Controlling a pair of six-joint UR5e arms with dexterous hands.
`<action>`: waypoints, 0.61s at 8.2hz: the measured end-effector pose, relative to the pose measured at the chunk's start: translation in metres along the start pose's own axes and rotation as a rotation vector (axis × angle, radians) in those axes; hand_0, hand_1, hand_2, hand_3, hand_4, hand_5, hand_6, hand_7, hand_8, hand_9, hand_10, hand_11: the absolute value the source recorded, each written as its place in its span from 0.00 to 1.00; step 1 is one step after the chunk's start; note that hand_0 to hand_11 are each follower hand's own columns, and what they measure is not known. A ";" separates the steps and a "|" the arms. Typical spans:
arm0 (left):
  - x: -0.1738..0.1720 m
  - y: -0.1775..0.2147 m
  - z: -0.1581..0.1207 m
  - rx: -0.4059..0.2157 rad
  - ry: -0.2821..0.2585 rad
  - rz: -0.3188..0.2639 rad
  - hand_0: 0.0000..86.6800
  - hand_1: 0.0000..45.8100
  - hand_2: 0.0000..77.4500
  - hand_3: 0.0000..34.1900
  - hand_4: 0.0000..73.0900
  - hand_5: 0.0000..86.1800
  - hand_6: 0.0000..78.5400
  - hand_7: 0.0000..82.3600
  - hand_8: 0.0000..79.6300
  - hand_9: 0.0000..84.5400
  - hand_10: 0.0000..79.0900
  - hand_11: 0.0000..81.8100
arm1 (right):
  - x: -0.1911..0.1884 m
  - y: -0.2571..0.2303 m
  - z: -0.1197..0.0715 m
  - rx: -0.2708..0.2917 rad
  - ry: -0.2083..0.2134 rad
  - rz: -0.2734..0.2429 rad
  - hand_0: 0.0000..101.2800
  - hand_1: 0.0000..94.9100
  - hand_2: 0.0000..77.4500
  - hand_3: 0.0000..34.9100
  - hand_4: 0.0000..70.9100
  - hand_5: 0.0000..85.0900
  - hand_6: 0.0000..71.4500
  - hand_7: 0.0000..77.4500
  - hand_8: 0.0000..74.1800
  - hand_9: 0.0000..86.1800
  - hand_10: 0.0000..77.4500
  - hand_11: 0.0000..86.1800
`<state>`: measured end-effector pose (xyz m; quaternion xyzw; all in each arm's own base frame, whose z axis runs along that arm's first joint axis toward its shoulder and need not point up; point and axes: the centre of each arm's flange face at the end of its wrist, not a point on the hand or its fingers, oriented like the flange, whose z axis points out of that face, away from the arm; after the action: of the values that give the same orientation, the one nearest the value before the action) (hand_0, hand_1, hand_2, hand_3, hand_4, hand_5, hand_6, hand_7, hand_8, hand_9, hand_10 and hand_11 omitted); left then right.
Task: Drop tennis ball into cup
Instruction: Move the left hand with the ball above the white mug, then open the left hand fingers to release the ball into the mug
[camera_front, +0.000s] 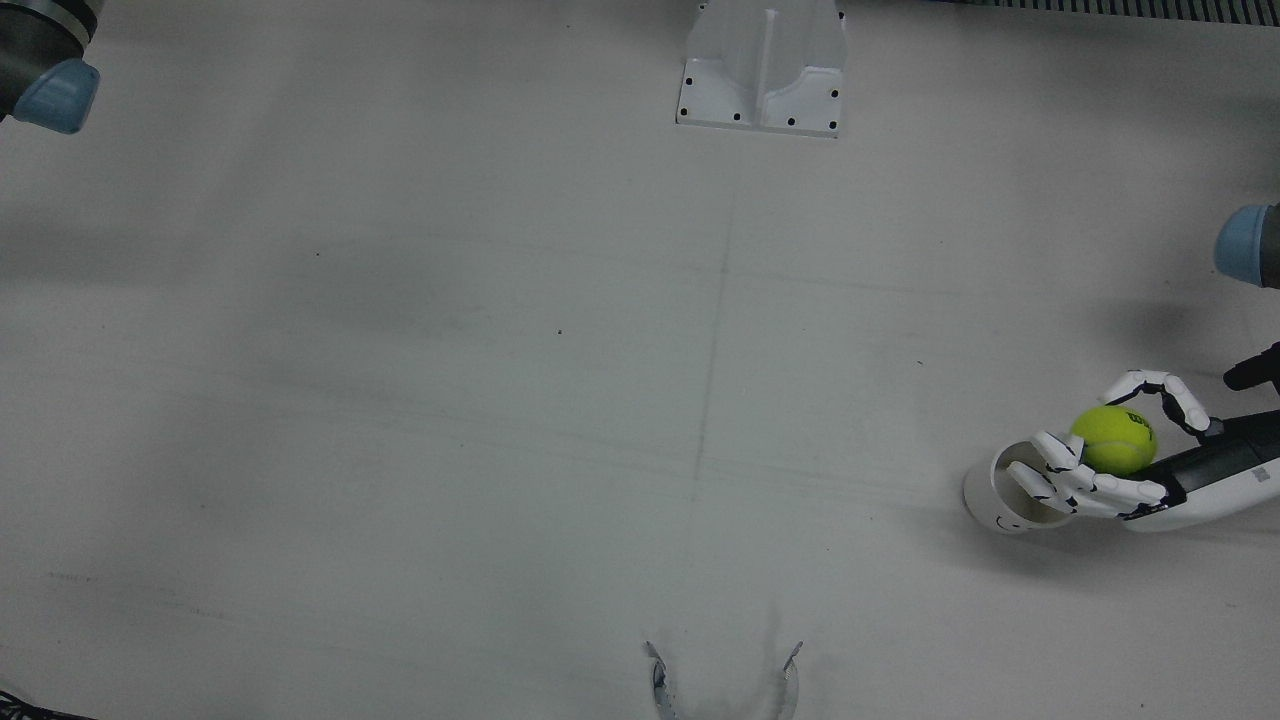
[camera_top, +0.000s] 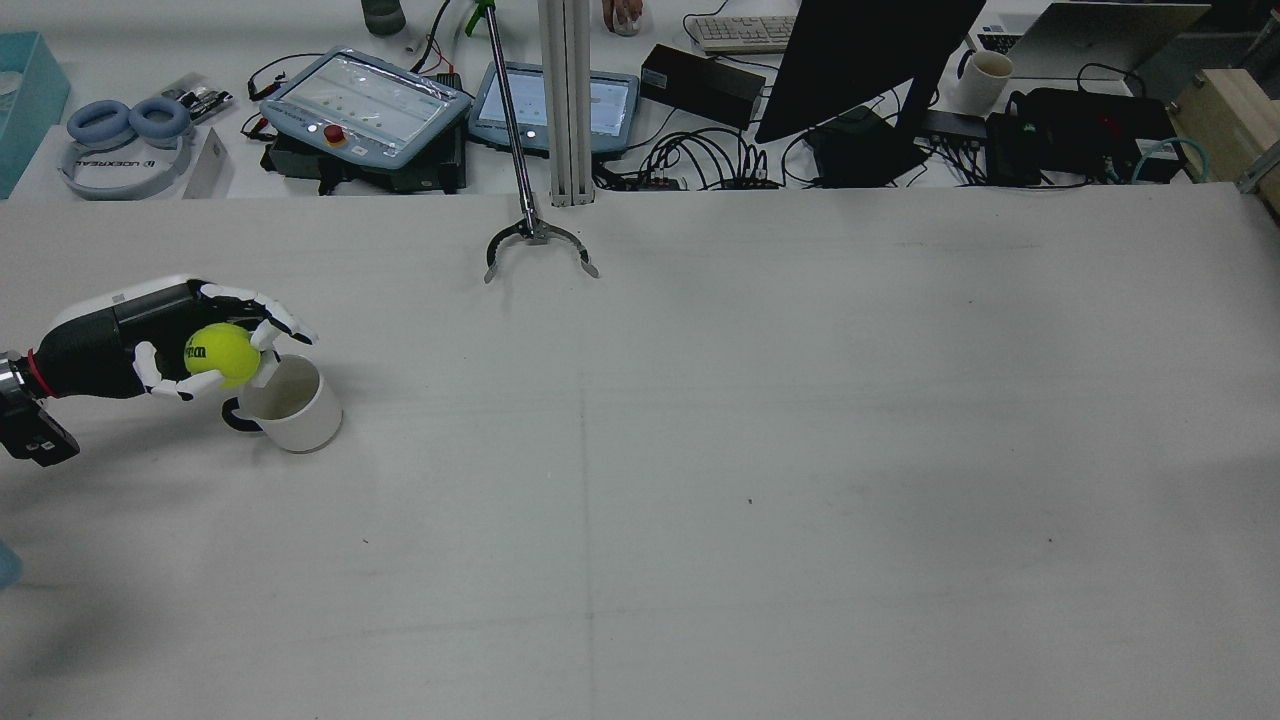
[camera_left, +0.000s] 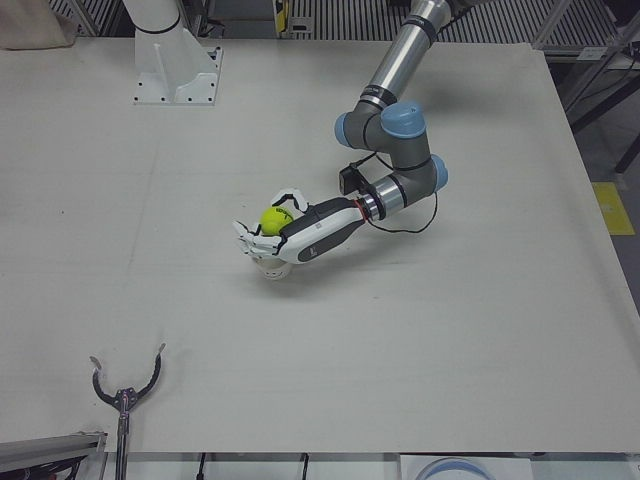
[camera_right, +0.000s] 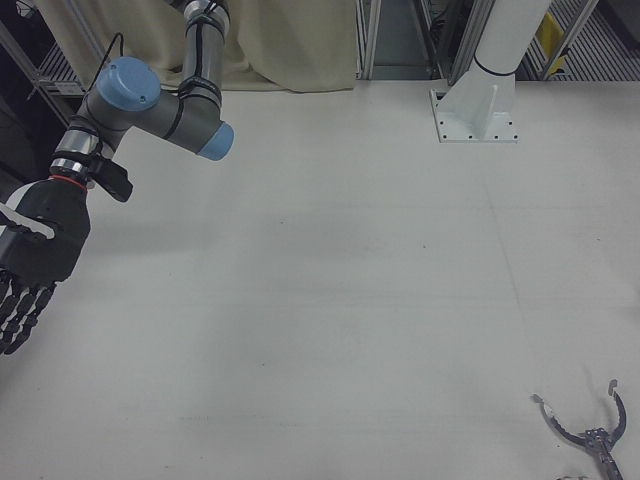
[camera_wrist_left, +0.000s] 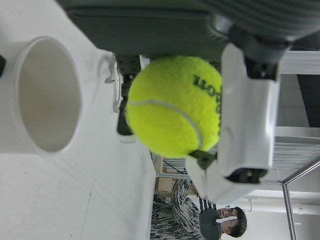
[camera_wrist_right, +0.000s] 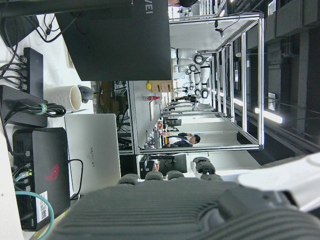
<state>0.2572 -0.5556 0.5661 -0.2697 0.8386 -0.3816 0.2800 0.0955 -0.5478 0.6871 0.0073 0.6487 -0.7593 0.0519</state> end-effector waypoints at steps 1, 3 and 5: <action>0.002 0.002 0.010 0.001 -0.002 -0.001 0.90 0.29 0.75 0.00 0.54 0.30 0.41 0.78 0.33 0.34 0.46 0.67 | 0.000 0.000 0.000 -0.001 0.000 0.000 0.00 0.01 0.01 0.00 0.00 0.00 0.00 0.00 0.00 0.00 0.00 0.01; 0.005 0.007 0.026 0.000 -0.004 -0.002 0.90 0.29 0.75 0.00 0.53 0.28 0.41 0.78 0.33 0.34 0.46 0.67 | 0.000 0.000 0.000 0.000 0.000 0.000 0.00 0.01 0.01 0.00 0.00 0.00 0.00 0.00 0.00 0.00 0.00 0.01; 0.000 0.008 0.034 -0.001 -0.014 -0.008 0.91 0.29 0.75 0.00 0.53 0.27 0.41 0.78 0.32 0.34 0.46 0.67 | 0.000 0.000 0.000 0.000 0.000 0.000 0.00 0.01 0.01 0.00 0.00 0.00 0.00 0.01 0.00 0.00 0.00 0.01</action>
<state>0.2786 -0.5678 0.5411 -0.2760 0.8357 -0.3804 0.2841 0.0955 -0.5477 0.6871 0.0073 0.6486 -0.7593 0.0519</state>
